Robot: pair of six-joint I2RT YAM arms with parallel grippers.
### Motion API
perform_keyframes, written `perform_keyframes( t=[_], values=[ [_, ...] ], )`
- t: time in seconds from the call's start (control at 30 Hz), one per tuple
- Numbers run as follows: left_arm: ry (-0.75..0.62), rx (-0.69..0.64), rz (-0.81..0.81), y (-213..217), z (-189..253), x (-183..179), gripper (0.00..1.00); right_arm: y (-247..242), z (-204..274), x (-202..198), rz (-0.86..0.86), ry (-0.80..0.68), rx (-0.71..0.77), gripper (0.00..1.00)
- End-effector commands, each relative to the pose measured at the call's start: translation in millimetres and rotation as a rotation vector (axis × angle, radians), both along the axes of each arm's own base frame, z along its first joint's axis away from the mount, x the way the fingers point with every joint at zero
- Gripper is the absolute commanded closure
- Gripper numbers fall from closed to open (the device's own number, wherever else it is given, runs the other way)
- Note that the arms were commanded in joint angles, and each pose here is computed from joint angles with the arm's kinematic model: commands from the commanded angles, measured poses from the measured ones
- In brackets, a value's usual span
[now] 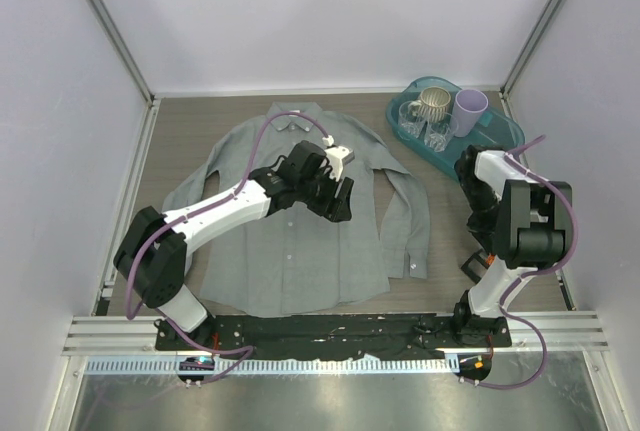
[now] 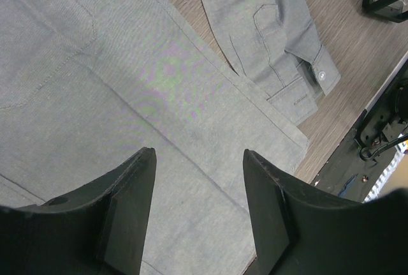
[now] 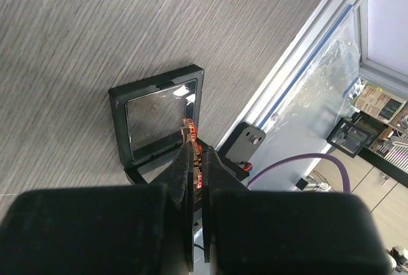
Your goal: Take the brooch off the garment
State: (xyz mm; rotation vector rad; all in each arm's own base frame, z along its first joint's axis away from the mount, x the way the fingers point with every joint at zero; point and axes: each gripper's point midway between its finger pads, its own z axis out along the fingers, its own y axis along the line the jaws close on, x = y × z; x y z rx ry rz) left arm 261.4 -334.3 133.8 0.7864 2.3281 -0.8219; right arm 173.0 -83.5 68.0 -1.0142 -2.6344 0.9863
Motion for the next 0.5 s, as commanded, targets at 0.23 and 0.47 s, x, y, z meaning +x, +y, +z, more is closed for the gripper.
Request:
perform_keyframes(
  t=[0.23, 0.47],
  values=[
    [-0.044, -0.062, -0.009, -5.3, 18.9, 4.3, 0.39, 1.6, 4.1, -6.4, 0.004, 0.024, -0.012, 0.99],
    [-0.043, -0.064, -0.009, -5.6, 19.2, 4.2, 0.39, 0.9, 1.9, -7.5, 0.012, 0.035, -0.018, 0.95]
  ],
)
